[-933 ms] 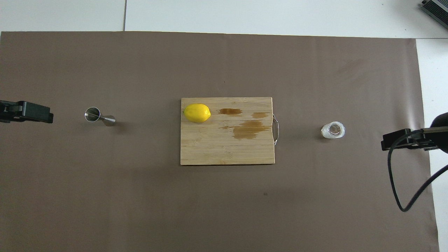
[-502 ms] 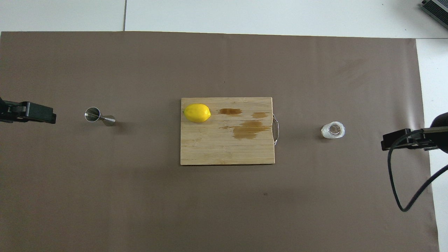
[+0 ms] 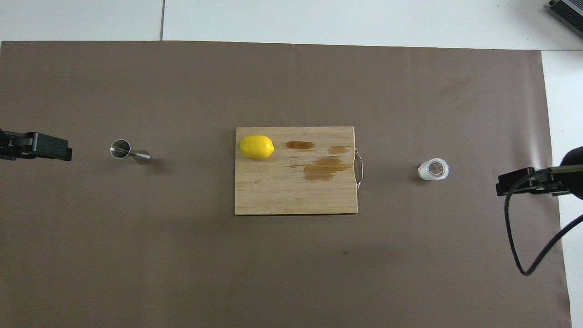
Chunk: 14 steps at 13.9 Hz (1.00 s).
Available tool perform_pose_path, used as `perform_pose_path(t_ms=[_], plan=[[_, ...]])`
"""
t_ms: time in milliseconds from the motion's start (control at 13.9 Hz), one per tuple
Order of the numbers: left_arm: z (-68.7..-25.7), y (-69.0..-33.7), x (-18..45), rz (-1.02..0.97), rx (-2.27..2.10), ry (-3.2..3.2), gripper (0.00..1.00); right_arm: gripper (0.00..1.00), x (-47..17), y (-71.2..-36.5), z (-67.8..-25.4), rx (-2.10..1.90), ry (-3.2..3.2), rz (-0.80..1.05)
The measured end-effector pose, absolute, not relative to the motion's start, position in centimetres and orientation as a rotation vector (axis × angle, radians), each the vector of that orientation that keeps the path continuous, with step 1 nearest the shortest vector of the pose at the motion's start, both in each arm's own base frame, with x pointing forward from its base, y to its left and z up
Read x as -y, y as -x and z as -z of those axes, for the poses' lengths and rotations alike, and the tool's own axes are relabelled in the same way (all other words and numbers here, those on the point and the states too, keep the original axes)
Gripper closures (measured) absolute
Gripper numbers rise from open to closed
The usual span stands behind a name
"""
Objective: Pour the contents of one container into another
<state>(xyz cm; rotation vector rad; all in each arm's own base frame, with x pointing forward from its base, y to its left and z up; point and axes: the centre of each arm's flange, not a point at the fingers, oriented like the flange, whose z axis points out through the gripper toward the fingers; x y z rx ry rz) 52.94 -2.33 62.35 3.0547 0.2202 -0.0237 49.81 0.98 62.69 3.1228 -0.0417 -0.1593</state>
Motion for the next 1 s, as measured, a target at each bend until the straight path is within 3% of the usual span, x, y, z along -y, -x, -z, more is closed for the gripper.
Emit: perform_pose_path(t_ms=[431,1005], plan=[[-59.1,-54.3,-2.4,0.098,-0.898,-2.737,0.00,0.00,-1.0,-49.8,-62.7,0.042,-3.123,0.159],[-49.9,-59.4,-9.2,0.321,-1.604,-2.073,0.00,0.00,-1.0,-49.8,-62.7,0.042,-3.123,0.159]])
